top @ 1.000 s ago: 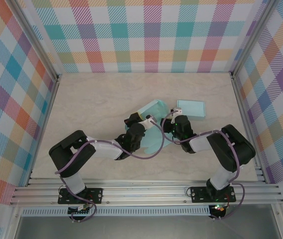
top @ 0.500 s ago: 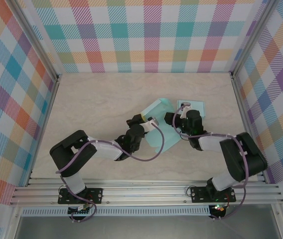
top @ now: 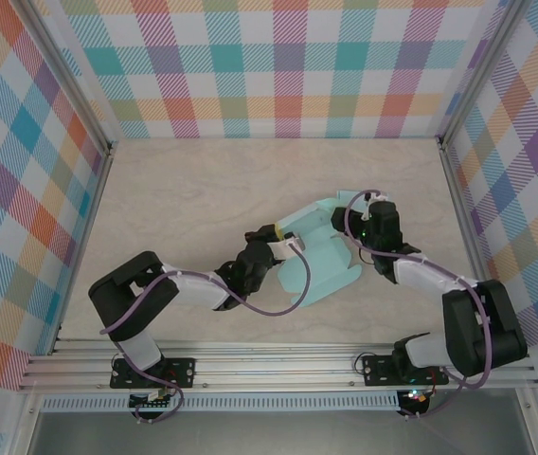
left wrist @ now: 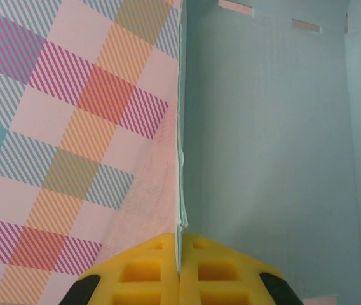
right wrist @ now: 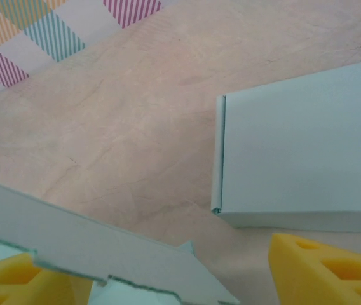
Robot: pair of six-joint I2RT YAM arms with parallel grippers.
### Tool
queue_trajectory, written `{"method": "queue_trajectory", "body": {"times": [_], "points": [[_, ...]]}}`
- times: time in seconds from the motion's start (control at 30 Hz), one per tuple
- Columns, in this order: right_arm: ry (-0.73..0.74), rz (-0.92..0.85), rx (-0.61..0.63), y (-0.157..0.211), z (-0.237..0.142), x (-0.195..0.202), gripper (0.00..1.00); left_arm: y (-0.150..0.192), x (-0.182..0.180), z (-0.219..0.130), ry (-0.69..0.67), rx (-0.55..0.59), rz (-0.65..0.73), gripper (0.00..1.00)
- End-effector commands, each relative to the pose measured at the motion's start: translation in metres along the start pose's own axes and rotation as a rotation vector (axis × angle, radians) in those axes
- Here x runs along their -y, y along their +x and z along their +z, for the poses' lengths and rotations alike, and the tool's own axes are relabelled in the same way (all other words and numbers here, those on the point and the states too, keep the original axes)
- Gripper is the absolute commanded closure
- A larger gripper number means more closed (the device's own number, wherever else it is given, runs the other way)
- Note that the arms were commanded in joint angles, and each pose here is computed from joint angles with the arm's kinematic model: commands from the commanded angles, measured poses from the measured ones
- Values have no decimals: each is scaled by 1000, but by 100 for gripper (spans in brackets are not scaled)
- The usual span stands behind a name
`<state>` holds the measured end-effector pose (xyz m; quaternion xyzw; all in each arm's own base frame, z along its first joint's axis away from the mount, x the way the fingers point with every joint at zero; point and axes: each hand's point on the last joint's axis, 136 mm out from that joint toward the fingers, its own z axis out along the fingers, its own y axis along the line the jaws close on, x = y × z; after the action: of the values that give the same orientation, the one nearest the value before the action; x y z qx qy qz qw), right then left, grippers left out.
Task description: Fold the paper box
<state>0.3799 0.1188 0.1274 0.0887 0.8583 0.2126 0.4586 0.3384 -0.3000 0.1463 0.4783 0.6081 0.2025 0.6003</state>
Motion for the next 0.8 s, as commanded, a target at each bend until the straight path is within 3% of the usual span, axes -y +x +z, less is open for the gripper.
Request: {"method": "queue_trajectory", "body": {"times": [0.0, 0.23, 0.37, 0.6, 0.77], "points": [[43, -8, -19, -7, 9, 10, 28, -13, -6, -10, 9, 61, -34, 100], [57, -2, -39, -23, 35, 12, 32, -13, -5, -10, 16, 59, -24, 100], [-44, 33, -72, -21, 35, -7, 39, -12, -6, -6, 6, 41, -20, 100], [-134, 154, -218, 7, 14, -27, 43, -8, -5, 4, -31, -4, -3, 100], [-121, 184, -243, 22, 13, -21, 43, -8, -5, 4, -32, -5, -5, 100]]}}
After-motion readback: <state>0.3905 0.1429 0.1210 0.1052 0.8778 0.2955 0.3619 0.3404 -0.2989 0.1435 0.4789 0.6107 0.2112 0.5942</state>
